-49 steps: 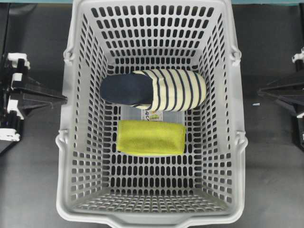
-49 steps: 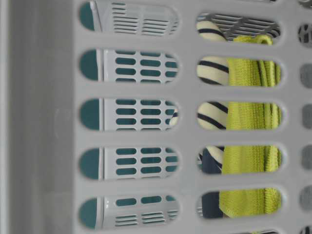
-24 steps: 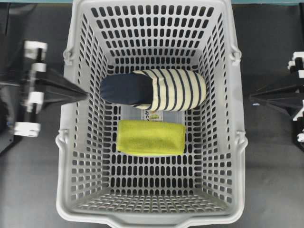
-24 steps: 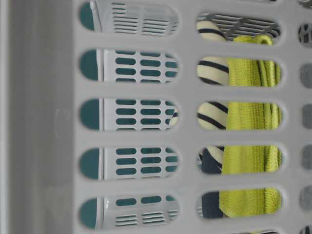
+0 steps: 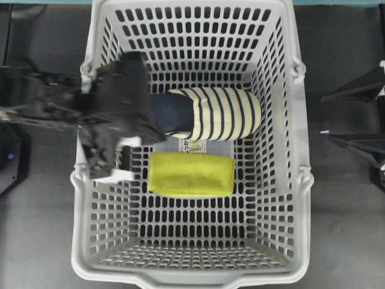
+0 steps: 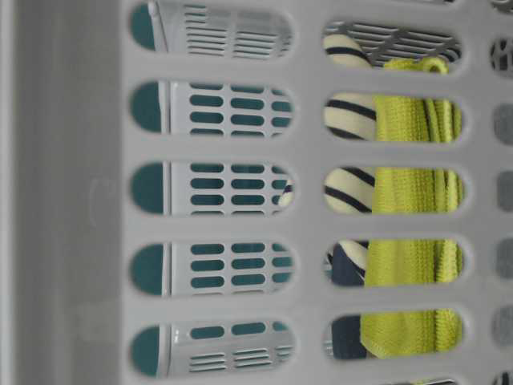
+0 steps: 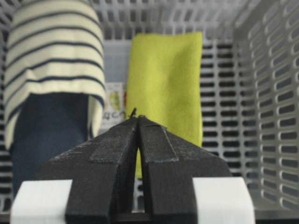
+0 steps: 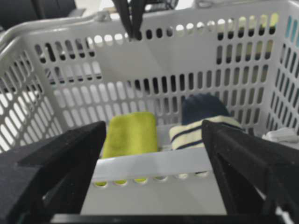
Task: Pick up the yellow cloth from the shopping basket with the left arm.
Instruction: 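Move the left gripper over the yellow cloth and lower it, then close the left gripper on the yellow cloth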
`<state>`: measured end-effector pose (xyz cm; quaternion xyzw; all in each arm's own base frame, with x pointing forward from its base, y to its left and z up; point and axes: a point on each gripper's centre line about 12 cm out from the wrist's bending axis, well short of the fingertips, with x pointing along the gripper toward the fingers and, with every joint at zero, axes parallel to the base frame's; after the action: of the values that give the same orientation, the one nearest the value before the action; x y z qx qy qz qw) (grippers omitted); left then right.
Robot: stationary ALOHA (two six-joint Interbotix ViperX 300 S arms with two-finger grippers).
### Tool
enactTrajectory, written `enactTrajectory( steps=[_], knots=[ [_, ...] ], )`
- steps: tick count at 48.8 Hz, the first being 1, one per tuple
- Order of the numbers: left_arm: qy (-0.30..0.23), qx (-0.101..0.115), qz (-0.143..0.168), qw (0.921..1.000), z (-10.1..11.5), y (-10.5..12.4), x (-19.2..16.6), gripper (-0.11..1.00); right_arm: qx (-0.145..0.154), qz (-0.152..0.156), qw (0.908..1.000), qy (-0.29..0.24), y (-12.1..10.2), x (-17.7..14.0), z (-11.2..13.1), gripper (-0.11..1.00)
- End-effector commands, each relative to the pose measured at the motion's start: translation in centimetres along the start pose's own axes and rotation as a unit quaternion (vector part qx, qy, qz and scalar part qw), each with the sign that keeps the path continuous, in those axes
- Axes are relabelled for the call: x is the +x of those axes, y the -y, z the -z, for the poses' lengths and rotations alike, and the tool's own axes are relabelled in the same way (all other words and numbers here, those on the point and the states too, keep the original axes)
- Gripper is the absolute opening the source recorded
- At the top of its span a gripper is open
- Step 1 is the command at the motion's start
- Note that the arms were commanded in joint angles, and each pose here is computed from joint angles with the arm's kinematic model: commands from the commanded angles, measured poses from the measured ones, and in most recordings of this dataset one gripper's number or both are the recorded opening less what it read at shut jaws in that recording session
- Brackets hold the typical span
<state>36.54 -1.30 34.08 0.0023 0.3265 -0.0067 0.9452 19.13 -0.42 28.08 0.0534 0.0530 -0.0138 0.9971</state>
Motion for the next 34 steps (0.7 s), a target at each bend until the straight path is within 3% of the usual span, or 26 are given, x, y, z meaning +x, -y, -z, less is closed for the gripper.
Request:
enactTrajectory(
  steps=[1,10,13,21,25,28,34],
  knots=[
    [-0.007,0.006,0.000,1.0000,-2.0,0.2,0.4,0.01,0.000,-0.001,0.9998,0.020,-0.1,0.0,-1.3,0.77],
    [-0.055,0.006,-0.004,0.9985,-2.6,0.1,3.0,0.05,0.000,-0.002,0.9996,0.028,-0.1,-0.3,-1.5,0.75],
    [-0.069,0.007,-0.005,0.9976,-2.6,0.1,3.9,0.19,0.000,-0.002,0.9996,0.028,-0.1,-0.3,-1.5,0.75],
    [-0.084,0.016,0.003,0.9963,-3.1,1.0,6.2,0.68,-0.001,-0.004,0.9989,0.046,-0.2,-0.4,-2.0,0.75],
    [-0.103,0.019,0.005,0.9945,-2.5,1.4,7.8,0.85,-0.005,-0.005,0.9980,0.063,-0.2,-0.6,-2.4,0.75],
    [-0.124,0.021,0.005,0.9921,-1.6,1.6,9.1,0.89,-0.005,-0.006,0.9972,0.075,-0.2,-0.7,-2.7,0.75],
    [-0.166,0.020,0.005,0.9859,0.2,1.9,11.1,0.85,-0.003,-0.008,0.9969,0.078,-0.3,-0.8,-2.7,0.75]
  ],
)
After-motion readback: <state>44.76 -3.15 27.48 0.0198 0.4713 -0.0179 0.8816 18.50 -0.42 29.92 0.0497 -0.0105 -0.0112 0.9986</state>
